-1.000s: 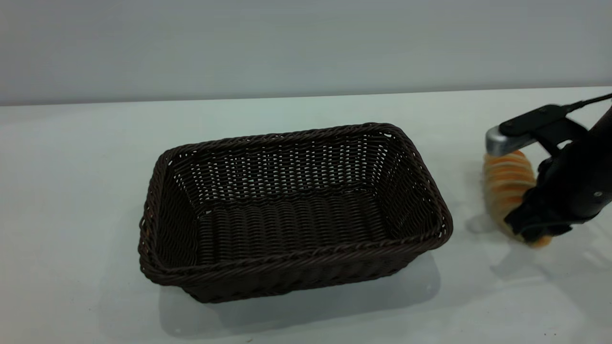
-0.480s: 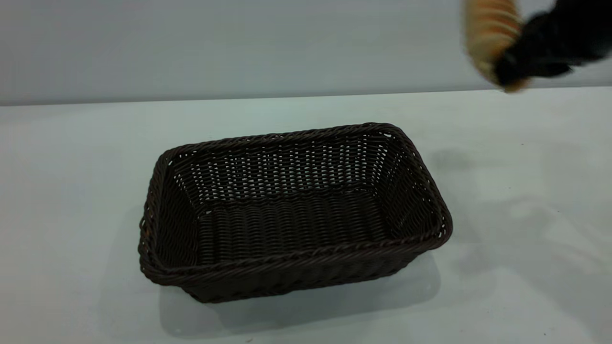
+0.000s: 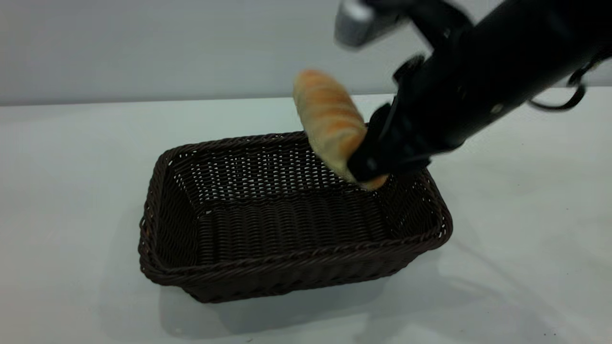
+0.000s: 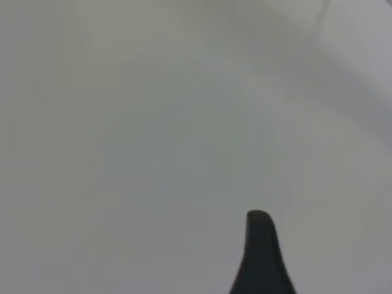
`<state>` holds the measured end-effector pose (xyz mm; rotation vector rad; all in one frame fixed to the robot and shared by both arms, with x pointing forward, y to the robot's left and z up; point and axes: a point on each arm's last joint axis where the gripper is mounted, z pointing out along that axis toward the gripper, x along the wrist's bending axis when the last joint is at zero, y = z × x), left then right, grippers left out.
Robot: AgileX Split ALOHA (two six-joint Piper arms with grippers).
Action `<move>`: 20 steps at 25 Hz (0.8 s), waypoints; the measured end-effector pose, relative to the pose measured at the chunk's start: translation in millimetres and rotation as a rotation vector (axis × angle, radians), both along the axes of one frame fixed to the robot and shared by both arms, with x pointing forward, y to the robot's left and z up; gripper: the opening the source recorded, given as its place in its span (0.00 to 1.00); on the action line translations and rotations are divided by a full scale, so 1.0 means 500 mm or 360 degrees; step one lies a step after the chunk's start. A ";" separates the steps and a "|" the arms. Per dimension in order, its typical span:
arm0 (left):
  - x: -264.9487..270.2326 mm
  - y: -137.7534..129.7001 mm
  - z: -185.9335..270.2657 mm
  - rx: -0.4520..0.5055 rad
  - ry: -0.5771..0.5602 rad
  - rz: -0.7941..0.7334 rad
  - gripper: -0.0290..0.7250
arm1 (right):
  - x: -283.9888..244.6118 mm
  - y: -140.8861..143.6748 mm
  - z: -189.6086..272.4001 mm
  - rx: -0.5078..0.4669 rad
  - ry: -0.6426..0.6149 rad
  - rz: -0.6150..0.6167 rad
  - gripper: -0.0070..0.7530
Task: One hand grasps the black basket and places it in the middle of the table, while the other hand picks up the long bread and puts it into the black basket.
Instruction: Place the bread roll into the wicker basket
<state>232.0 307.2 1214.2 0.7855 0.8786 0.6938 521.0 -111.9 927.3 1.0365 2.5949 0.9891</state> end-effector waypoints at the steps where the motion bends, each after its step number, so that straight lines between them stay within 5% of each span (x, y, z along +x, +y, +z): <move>1: 0.000 0.000 0.000 0.0000 0.0000 0.0000 0.83 | 0.007 0.004 -0.008 -0.0007 0.0008 0.0001 0.08; 15: 0.001 0.000 -0.001 0.0003 0.0011 0.0001 0.83 | 0.063 0.046 -0.073 0.0021 0.0117 -0.0004 0.09; 20: 0.001 0.000 -0.001 0.0003 0.0011 0.0001 0.83 | 0.063 0.046 -0.081 0.0001 0.0113 0.0027 0.29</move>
